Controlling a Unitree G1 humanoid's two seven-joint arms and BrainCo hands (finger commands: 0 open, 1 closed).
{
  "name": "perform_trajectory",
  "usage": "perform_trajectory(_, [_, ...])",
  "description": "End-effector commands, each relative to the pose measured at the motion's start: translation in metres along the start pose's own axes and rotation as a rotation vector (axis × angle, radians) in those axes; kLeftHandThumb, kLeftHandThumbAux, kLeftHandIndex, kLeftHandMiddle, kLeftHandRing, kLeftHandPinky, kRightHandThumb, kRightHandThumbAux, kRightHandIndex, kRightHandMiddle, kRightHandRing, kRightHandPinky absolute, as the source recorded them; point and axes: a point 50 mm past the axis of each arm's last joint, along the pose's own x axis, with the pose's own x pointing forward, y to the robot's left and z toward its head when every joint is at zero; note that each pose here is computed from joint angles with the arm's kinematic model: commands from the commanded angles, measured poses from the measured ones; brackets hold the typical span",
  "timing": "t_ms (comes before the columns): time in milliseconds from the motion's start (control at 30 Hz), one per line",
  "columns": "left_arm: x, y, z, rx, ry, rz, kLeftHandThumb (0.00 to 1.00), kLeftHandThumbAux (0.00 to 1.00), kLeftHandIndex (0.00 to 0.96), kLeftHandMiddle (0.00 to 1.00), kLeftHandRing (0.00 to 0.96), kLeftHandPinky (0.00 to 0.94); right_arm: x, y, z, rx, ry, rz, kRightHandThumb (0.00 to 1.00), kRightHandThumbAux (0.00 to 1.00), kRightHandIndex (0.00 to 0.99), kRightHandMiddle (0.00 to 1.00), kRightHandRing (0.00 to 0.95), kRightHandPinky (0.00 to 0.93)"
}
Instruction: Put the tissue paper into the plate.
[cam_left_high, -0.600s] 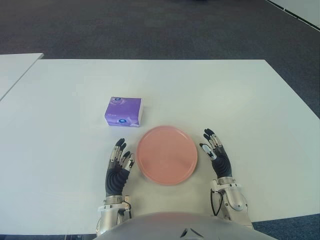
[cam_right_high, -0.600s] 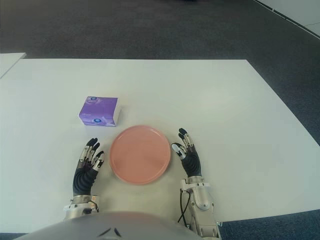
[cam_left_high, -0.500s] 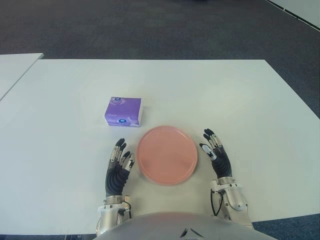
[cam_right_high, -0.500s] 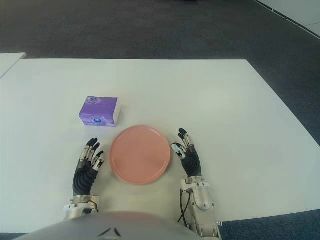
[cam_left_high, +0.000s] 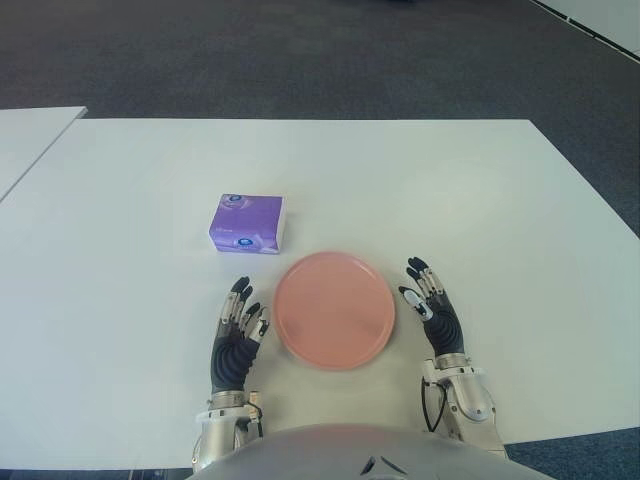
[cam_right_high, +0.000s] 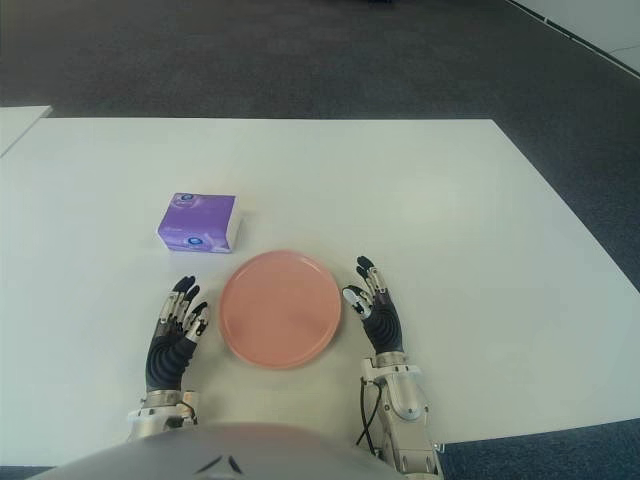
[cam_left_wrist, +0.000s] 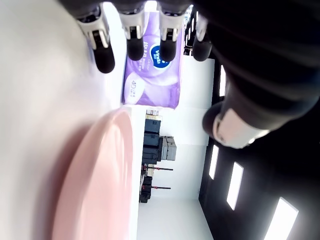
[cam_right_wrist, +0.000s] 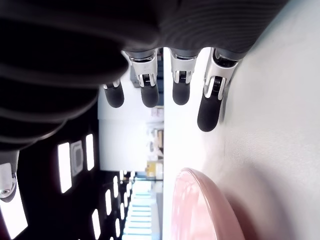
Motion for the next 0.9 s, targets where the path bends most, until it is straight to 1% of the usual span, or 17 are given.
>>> perform_trajectory(33, [-0.007, 0.007, -0.017, 0.029, 0.121, 0.025, 0.128, 0.689, 0.036, 0.045, 0.035, 0.033, -0.014, 0.002, -0.029, 0.005, 0.173, 0.004, 0.204, 0.429, 0.026, 0.070, 0.028, 0.004])
perform_trajectory(133, [-0.006, 0.007, -0.016, 0.040, 0.110, 0.026, 0.130, 0.690, 0.037, 0.046, 0.037, 0.033, -0.014, 0.002, -0.029, 0.004, 0.172, 0.004, 0.204, 0.426, 0.026, 0.069, 0.029, 0.011])
perform_trajectory(200, [-0.005, 0.008, -0.013, 0.103, 0.067, 0.034, 0.138, 0.686, 0.037, 0.044, 0.039, 0.047, -0.013, 0.002, -0.029, 0.001, 0.173, 0.004, 0.203, 0.423, 0.026, 0.069, 0.029, 0.010])
perform_trajectory(233, [-0.005, 0.010, -0.006, 0.210, 0.007, 0.040, 0.141, 0.684, 0.037, 0.043, 0.040, 0.051, -0.013, 0.002, -0.029, -0.001, 0.172, 0.005, 0.203, 0.423, 0.026, 0.069, 0.029, 0.010])
perform_trajectory(267, [-0.005, 0.011, -0.001, 0.285, -0.038, 0.044, 0.152, 0.674, 0.037, 0.048, 0.046, 0.045, -0.013, 0.002, -0.029, -0.003, 0.172, 0.006, 0.202, 0.421, 0.026, 0.069, 0.028, 0.006])
perform_trajectory(300, [-0.001, 0.012, 0.009, 0.459, -0.121, 0.058, 0.160, 0.668, 0.037, 0.050, 0.050, 0.041, -0.013, 0.002, -0.029, -0.006, 0.171, 0.008, 0.201, 0.420, 0.026, 0.069, 0.027, 0.004])
perform_trajectory(367, [0.005, 0.014, 0.023, 0.721, -0.252, 0.088, 0.177, 0.635, 0.041, 0.062, 0.058, 0.038, -0.013, 0.002, -0.029, -0.011, 0.169, 0.012, 0.200, 0.422, 0.026, 0.068, 0.025, 0.002])
perform_trajectory(433, [0.011, 0.017, 0.029, 0.880, -0.331, 0.115, 0.195, 0.596, 0.054, 0.076, 0.069, 0.064, -0.013, 0.002, -0.029, -0.016, 0.169, 0.015, 0.199, 0.424, 0.025, 0.065, 0.021, 0.000])
perform_trajectory(467, [0.014, 0.017, 0.030, 0.921, -0.353, 0.124, 0.206, 0.574, 0.064, 0.084, 0.075, 0.079, -0.012, 0.001, -0.029, -0.018, 0.169, 0.016, 0.198, 0.426, 0.025, 0.064, 0.019, 0.000])
perform_trajectory(500, [0.020, 0.020, 0.033, 0.974, -0.386, 0.142, 0.213, 0.559, 0.070, 0.089, 0.079, 0.088, -0.012, 0.001, -0.030, -0.022, 0.170, 0.018, 0.198, 0.427, 0.024, 0.063, 0.018, 0.000])
perform_trajectory(600, [0.035, 0.025, 0.042, 1.073, -0.455, 0.188, 0.231, 0.512, 0.098, 0.102, 0.088, 0.103, -0.011, 0.001, -0.030, -0.027, 0.172, 0.021, 0.199, 0.434, 0.024, 0.064, 0.017, 0.000])
perform_trajectory(633, [0.043, 0.027, 0.050, 1.120, -0.498, 0.216, 0.233, 0.506, 0.102, 0.103, 0.090, 0.104, -0.009, 0.000, -0.031, -0.028, 0.175, 0.021, 0.199, 0.435, 0.024, 0.064, 0.017, 0.000])
perform_trajectory(700, [0.053, 0.029, 0.063, 1.184, -0.556, 0.259, 0.238, 0.472, 0.116, 0.112, 0.092, 0.103, -0.008, 0.000, -0.032, -0.028, 0.179, 0.021, 0.201, 0.441, 0.025, 0.065, 0.018, 0.000])
perform_trajectory(800, [0.059, 0.028, 0.070, 1.228, -0.585, 0.289, 0.247, 0.443, 0.122, 0.117, 0.094, 0.101, -0.007, 0.000, -0.033, -0.029, 0.180, 0.019, 0.203, 0.442, 0.024, 0.063, 0.018, 0.000])
perform_trajectory(900, [0.066, 0.024, 0.084, 1.270, -0.606, 0.306, 0.253, 0.425, 0.123, 0.119, 0.094, 0.094, -0.006, -0.001, -0.035, -0.034, 0.185, 0.013, 0.205, 0.444, 0.024, 0.062, 0.019, 0.005])
